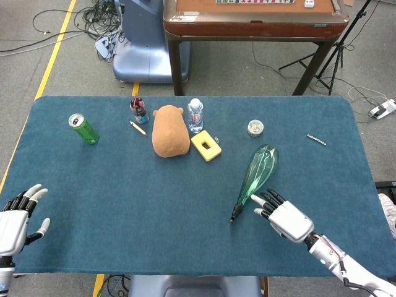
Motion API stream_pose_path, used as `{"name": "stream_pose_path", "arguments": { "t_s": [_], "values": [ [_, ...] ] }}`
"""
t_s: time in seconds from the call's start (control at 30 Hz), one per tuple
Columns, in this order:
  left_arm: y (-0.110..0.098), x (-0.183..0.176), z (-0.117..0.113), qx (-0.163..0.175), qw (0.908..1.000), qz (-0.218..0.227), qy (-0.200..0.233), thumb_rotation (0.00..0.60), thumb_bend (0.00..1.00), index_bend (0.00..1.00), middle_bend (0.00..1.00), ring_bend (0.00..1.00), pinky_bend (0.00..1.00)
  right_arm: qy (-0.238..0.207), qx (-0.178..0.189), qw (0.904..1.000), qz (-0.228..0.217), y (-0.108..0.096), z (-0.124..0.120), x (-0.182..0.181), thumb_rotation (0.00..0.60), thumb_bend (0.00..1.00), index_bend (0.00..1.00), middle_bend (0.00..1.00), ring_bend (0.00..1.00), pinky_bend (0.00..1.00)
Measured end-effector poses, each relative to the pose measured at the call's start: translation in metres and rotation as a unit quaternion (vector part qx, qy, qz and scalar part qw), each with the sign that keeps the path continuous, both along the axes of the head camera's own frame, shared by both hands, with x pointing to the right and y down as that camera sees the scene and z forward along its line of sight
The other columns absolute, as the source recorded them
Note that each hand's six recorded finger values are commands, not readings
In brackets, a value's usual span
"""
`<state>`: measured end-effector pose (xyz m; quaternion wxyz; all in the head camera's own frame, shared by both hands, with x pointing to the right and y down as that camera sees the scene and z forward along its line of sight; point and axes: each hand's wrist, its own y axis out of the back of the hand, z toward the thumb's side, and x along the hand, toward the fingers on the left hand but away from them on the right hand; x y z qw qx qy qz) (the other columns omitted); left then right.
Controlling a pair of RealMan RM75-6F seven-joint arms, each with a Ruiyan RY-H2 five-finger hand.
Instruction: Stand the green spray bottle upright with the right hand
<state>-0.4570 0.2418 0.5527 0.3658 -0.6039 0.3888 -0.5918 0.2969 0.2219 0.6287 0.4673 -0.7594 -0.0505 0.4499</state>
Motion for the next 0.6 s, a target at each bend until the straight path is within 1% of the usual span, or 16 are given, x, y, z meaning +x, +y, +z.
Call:
{"name": "stream_pose_path", "arguments": {
  "t_s": [0.3, 0.6],
  "values": [
    [0.000, 0.000, 0.000, 0.001, 1.0000, -0.001, -0.001, 0.600, 0.36, 0.19, 0.14, 0.16, 0.22, -0.014, -0.011, 0.9993, -0.034, 0.006, 0.012, -0.024, 0.600, 0.62, 0.27, 0.04, 0.00, 0.02],
    [0.002, -0.004, -0.001, 0.001, 1.0000, -0.007, -0.005, 0.600, 0.36, 0.20, 0.14, 0.16, 0.22, -0.019, -0.004, 0.9980, -0.060, 0.001, 0.028, -0.050, 0.600, 0.62, 0.27, 0.04, 0.00, 0.02]
  ]
}}
